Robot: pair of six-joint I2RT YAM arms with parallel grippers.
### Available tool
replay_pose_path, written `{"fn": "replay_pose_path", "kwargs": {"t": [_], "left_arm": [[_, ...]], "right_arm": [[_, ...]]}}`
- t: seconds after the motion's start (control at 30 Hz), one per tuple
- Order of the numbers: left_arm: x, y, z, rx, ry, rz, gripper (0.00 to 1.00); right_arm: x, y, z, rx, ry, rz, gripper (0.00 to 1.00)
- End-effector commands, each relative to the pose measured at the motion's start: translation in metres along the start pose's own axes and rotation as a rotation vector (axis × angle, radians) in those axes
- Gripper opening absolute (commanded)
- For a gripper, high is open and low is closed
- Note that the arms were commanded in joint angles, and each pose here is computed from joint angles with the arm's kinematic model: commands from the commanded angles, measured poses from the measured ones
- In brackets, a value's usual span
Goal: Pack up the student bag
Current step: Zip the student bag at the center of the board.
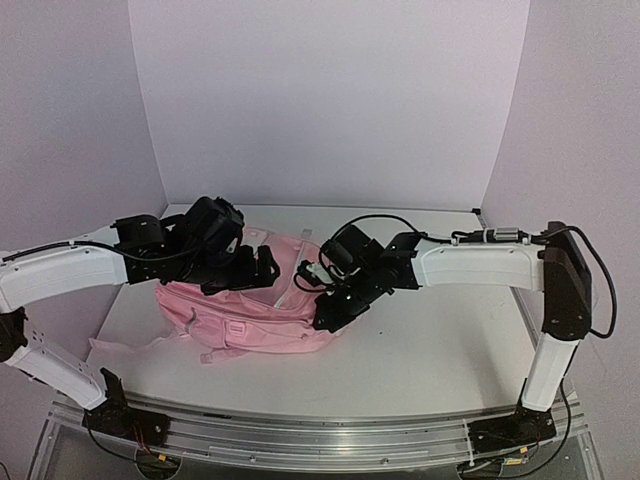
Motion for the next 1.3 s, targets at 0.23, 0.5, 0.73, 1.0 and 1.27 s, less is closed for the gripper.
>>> {"fn": "replay_pose_path", "kwargs": {"t": [0.23,0.5,0.73,1.0,1.27], "left_arm": [[-0.01,-0.021,-0.04,0.006,0.027,-0.984,0.99],[-0.017,-0.007,-0.065,0.105,0.079,-1.14,0.88],[-0.029,0.002,-0.081,0.123,0.144,-1.187,0.82],[-0.026,0.009,-0.07,0.155,0.154,-1.192,0.78],[-0.022,0.011,-0.049,0.125,0.118,-1.233,0.81]], "right_arm": [[0.004,0.006,0.019,0.076,-0.059,-0.172,0.0],[0.007,0.009,0.023,0.122,-0.078,-0.227,0.0],[0.008,0.01,0.024,0.129,-0.083,-0.243,0.0],[0.008,0.009,0.025,0.14,-0.084,-0.262,0.0],[0.009,0.011,0.02,0.16,-0.07,-0.27,0.0]]}}
Point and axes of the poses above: each gripper's point midway between its finger pads, its own z axis back along the fingers, its own y axis along the line the jaws close on, x = y × z, the point moved 4 cm from there along z, back along the fingers, and after that the axes turned 4 degrees about z, right-handed, at the moved point
